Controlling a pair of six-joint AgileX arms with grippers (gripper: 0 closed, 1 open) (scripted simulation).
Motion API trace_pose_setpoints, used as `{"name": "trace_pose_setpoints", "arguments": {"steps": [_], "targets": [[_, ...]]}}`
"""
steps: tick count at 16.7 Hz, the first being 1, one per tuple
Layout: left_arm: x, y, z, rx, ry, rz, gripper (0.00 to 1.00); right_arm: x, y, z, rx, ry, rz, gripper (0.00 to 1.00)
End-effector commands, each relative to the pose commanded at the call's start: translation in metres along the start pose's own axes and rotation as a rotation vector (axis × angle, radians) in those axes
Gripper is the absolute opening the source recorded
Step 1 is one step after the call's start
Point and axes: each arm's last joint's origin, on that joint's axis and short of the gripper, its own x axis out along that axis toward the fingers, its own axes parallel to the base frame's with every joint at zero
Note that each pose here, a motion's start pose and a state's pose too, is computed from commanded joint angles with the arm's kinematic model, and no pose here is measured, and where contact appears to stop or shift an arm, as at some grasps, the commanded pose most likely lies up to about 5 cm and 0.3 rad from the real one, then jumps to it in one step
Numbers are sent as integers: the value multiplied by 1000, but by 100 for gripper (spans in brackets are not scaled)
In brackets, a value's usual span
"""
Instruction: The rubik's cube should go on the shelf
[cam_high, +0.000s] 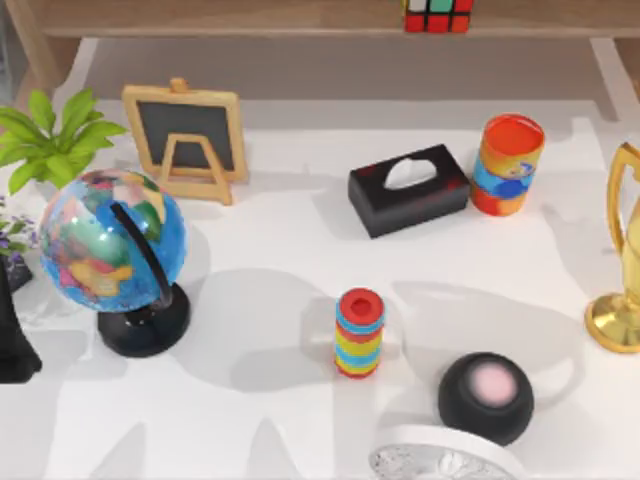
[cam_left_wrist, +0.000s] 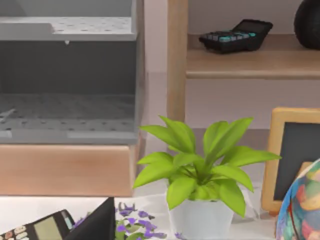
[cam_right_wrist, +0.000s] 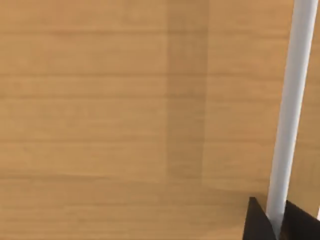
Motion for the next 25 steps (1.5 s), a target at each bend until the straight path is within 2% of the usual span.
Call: {"name": "trace_pose_setpoints", "arguments": {"steps": [9, 12, 15, 17, 22, 25], "targets": [[0, 0, 0, 0, 0, 0, 100, 1, 2, 0, 8, 3, 7, 0], [0, 0, 0, 0, 0, 0, 100, 19, 5, 0, 18, 3, 20, 0], [0, 0, 0, 0, 0, 0, 100, 47, -4, -5, -10, 3, -17, 0], [0, 0, 0, 0, 0, 0, 100, 61, -1, -1, 0, 2, -2, 0], [0, 0, 0, 0, 0, 0, 100, 62, 2, -2, 9, 7, 8, 0], [0, 0, 0, 0, 0, 0, 100, 80, 1, -3, 6, 9, 3, 0]]}}
